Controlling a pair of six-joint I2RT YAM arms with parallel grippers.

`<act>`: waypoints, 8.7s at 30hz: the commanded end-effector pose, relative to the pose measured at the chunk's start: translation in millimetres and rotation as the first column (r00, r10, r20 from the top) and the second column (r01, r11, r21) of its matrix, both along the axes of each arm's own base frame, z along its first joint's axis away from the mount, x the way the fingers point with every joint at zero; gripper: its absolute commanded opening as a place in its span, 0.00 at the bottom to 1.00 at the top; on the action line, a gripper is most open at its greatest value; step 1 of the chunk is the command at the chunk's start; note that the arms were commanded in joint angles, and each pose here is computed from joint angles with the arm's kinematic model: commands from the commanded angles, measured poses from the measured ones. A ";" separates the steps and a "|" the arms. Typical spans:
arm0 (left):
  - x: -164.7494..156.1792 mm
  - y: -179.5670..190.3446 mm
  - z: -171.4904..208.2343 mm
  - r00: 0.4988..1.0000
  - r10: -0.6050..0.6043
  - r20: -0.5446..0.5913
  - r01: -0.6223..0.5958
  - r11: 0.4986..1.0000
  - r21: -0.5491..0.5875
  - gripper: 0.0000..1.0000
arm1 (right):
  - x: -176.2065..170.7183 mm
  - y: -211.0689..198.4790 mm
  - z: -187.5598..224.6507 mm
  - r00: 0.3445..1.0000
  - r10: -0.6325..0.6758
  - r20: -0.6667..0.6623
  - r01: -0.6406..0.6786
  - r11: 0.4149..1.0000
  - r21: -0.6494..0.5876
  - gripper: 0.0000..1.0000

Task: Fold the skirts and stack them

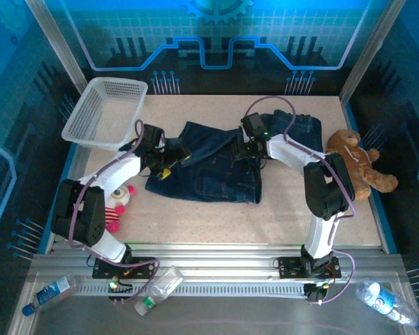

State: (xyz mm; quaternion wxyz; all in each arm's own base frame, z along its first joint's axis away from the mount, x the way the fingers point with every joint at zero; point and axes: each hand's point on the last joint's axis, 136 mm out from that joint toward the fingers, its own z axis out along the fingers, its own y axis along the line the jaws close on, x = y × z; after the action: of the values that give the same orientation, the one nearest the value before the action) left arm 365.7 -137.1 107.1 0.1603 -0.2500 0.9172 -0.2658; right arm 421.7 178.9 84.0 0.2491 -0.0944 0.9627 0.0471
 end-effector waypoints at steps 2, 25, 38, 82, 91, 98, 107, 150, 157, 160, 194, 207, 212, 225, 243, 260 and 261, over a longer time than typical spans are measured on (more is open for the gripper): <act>-23.2 41.0 -12.0 0.996 -0.050 -0.078 0.070 0.957 0.280 0.99 | -33.4 6.8 12.9 0.999 0.040 -0.036 -0.039 0.999 0.028 0.76; 8.3 86.9 -68.8 0.972 0.038 -0.230 0.013 0.977 0.214 0.37 | -71.4 -10.9 -50.6 0.968 -0.113 -0.224 0.119 0.993 0.012 0.44; -21.7 132.0 49.5 0.963 0.221 0.155 -0.253 0.939 0.235 0.00 | -61.5 2.6 85.6 0.988 0.016 0.151 -0.054 0.966 0.252 0.00; 97.2 102.8 14.0 0.987 0.148 0.055 -0.151 0.987 0.051 0.07 | -68.4 31.4 -23.6 0.958 0.163 -0.235 -0.079 0.941 0.328 0.40; 93.7 110.3 14.6 0.984 0.168 0.052 -0.170 0.985 0.042 0.08 | -65.0 35.4 -19.6 0.963 0.163 -0.215 -0.073 0.924 0.374 0.13; 85.9 114.9 33.4 0.981 0.172 0.090 -0.169 0.985 -0.037 0.22 | -80.6 16.3 14.7 0.960 0.266 -0.092 -0.193 0.860 0.472 0.00; 47.4 128.8 15.4 0.998 0.062 0.027 -0.063 0.996 0.057 0.78 | -81.7 -22.5 14.6 0.981 0.150 -0.121 -0.059 0.831 0.553 0.00; -44.6 112.7 119.0 0.944 0.086 0.320 -0.101 0.994 0.032 0.00 | -75.5 -18.6 168.2 0.950 0.212 0.231 -0.312 0.705 0.637 0.00; -44.6 118.0 233.8 0.885 0.096 0.456 -0.078 0.995 -0.059 0.00 | -86.4 -19.1 269.2 0.874 0.222 0.432 -0.469 0.613 0.635 0.04; -46.5 117.8 270.4 0.856 0.098 0.508 -0.063 0.994 -0.085 0.00 | -89.3 -22.7 295.9 0.850 0.202 0.487 -0.499 0.605 0.621 0.04; -45.5 131.0 223.7 0.952 0.088 0.293 0.013 0.945 -0.328 0.00 | -108.3 -35.5 350.1 0.590 0.073 0.804 -0.672 0.597 0.439 0.00; 60.3 168.1 354.1 0.738 0.126 0.663 0.067 0.964 -0.257 0.00 | -27.6 -36.4 378.3 0.456 0.088 0.885 -0.644 0.720 0.260 0.00; 125.0 171.1 407.7 0.630 0.059 0.774 0.110 0.980 -0.164 0.00 | 45.3 -27.0 403.3 0.405 0.095 0.910 -0.688 0.687 0.234 0.00; 106.1 176.2 361.3 0.639 -0.075 0.766 0.128 0.992 -0.010 0.00 | 33.6 1.3 300.0 0.332 0.505 0.797 -0.784 0.617 -0.065 0.00; -39.5 236.9 95.0 0.773 0.568 0.284 -0.598 0.801 0.025 0.99 | -89.9 -2.9 98.0 0.680 0.514 0.523 -0.619 0.785 0.033 1.00; 53.9 98.0 43.6 0.970 0.203 0.137 -0.218 0.970 0.107 0.99 | -43.3 57.8 76.0 0.998 -0.003 0.065 -0.032 0.847 0.530 1.00; 57.0 93.4 37.3 0.973 0.197 0.120 -0.210 0.972 0.102 0.99 | -42.1 61.8 71.6 0.999 -0.004 0.034 -0.014 0.858 0.513 1.00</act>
State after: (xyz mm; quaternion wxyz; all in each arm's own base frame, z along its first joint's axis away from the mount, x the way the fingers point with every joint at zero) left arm 407.4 -32.5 145.0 0.2491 -0.3295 0.8878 -0.2030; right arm 381.0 232.3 162.5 0.3440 -0.0759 0.8805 0.3172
